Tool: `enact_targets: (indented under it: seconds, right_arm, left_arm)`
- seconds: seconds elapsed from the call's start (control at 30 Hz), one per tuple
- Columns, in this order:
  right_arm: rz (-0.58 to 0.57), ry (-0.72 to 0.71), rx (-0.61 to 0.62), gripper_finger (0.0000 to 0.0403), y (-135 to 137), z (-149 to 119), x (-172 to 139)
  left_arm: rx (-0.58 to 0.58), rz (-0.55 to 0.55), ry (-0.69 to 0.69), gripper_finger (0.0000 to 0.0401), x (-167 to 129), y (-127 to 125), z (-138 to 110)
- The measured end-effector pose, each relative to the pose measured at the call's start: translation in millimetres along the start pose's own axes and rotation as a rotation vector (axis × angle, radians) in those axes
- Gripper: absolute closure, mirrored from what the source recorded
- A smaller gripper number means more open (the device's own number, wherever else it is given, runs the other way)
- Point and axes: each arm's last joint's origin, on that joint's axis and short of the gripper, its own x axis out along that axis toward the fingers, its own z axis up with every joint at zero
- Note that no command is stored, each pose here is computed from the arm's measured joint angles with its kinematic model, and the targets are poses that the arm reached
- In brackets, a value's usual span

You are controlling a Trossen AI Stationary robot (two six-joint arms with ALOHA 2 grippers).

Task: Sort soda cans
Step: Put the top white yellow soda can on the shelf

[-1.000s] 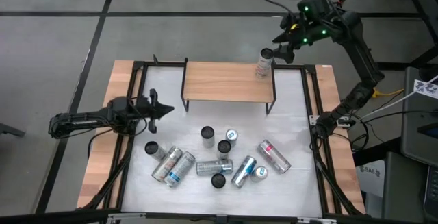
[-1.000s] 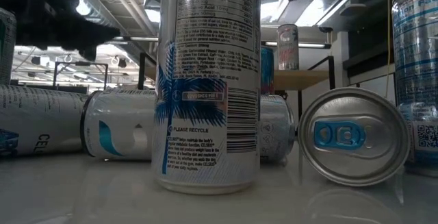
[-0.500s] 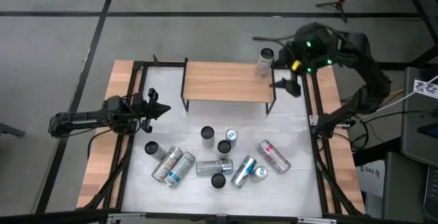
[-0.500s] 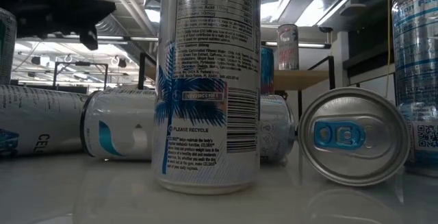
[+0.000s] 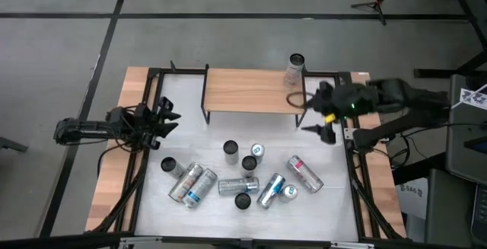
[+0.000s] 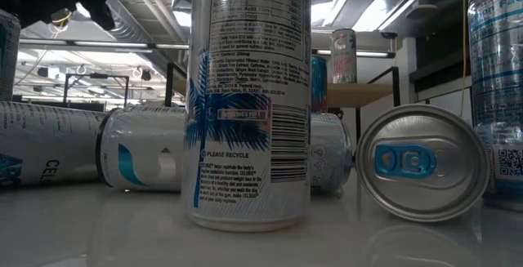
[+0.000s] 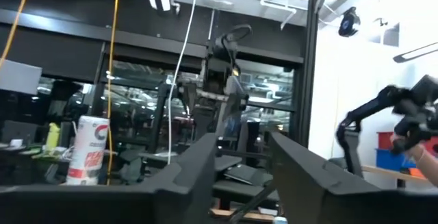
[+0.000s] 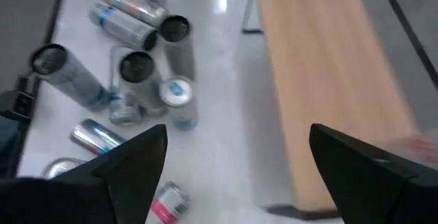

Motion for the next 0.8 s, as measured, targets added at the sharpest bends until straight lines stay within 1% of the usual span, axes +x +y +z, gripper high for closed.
enact_targets:
  seconds: [0.13, 0.2, 0.4, 0.53, 0.6, 0.8]
  right_arm:
    - [0.040, -0.043, 0.024, 0.0052, 8, -29, 16]
    - [0.038, -0.056, 0.039, 0.0052, 9, -42, 24]
    - [0.033, -0.057, 0.068, 0.0052, 9, -71, 41]
    - [0.030, -0.040, 0.066, 0.0052, 9, -80, 50]
    - [0.029, -0.030, 0.064, 0.0052, 9, -82, 52]
    - [0.028, -0.020, 0.058, 0.0052, 9, -84, 55]
  left_arm:
    - [0.015, -0.003, 0.013, 0.0228, 11, -3, 6]
    - [0.024, -0.005, 0.036, 0.0217, 19, -5, 8]
    - [0.049, 0.022, 0.103, 0.0196, 57, -9, 22]
    - [0.049, 0.081, 0.131, 0.0193, 91, -10, 30]
    - [0.049, 0.094, 0.136, 0.0193, 110, -11, 35]
    - [0.047, 0.074, 0.146, 0.0192, 165, -14, 44]
